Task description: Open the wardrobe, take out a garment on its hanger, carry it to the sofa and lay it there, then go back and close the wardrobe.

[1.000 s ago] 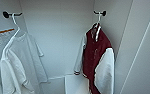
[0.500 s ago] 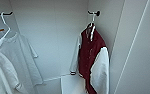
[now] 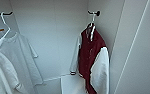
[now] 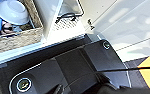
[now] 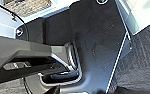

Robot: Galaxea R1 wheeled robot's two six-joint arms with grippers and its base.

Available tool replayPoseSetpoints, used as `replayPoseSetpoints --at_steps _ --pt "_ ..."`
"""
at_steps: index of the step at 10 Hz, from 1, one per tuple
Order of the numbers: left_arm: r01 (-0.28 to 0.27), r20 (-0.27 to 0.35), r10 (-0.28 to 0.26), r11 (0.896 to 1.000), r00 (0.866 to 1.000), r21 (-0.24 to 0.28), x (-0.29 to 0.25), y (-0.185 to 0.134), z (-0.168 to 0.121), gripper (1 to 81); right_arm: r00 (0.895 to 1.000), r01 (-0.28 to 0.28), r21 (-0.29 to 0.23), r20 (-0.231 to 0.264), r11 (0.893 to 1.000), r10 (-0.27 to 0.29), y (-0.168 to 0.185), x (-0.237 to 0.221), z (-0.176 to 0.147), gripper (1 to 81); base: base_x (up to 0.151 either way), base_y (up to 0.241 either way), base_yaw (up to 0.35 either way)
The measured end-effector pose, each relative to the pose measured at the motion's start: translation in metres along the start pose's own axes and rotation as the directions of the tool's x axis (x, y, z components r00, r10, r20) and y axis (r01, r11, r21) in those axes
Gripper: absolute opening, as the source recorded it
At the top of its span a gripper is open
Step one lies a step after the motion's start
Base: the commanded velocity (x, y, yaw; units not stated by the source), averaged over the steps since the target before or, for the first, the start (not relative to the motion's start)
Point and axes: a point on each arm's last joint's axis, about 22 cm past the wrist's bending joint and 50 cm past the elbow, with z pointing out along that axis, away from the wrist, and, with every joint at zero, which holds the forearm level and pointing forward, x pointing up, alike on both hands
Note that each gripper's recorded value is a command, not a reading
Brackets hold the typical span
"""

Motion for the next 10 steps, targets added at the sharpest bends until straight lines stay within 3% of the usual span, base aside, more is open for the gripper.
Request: replayPoseSetpoints --at_steps 2,4,6,8,10 --pt "-0.007 0.011 0.008 0.997 1.000 -0.074 0.018 0.029 -0.004 81.1 1.000 0.000 0.002 -0.001 1.000 0.000 -0.001 0.001 0.000 81.1 0.000 0.000 0.000" --pt "-0.041 -0.004 0.041 0.994 0.999 -0.101 0.064 0.041 -0.004 81.1 1.000 0.000 0.002 0.000 1.000 0.000 -0.001 0.001 0.000 81.1 0.000 0.000 0.000" --pt "-0.095 -0.053 0.090 0.991 0.995 -0.095 0.133 0.042 -0.005 81.1 1.000 0.000 0.001 0.000 1.000 0.000 -0.001 0.001 0.000 81.1 0.000 0.000 0.000" --pt "-0.124 -0.056 0.121 0.992 0.991 -0.039 0.176 0.015 -0.019 81.1 1.000 -0.001 0.001 -0.001 1.000 0.001 0.000 0.002 0.000 81.1 0.000 0.000 0.000" --pt "-0.140 -0.045 0.138 0.989 0.989 -0.055 0.203 0.028 -0.027 81.1 1.000 -0.001 0.001 -0.001 1.000 0.001 0.000 0.002 0.000 81.1 0.000 0.000 0.000"
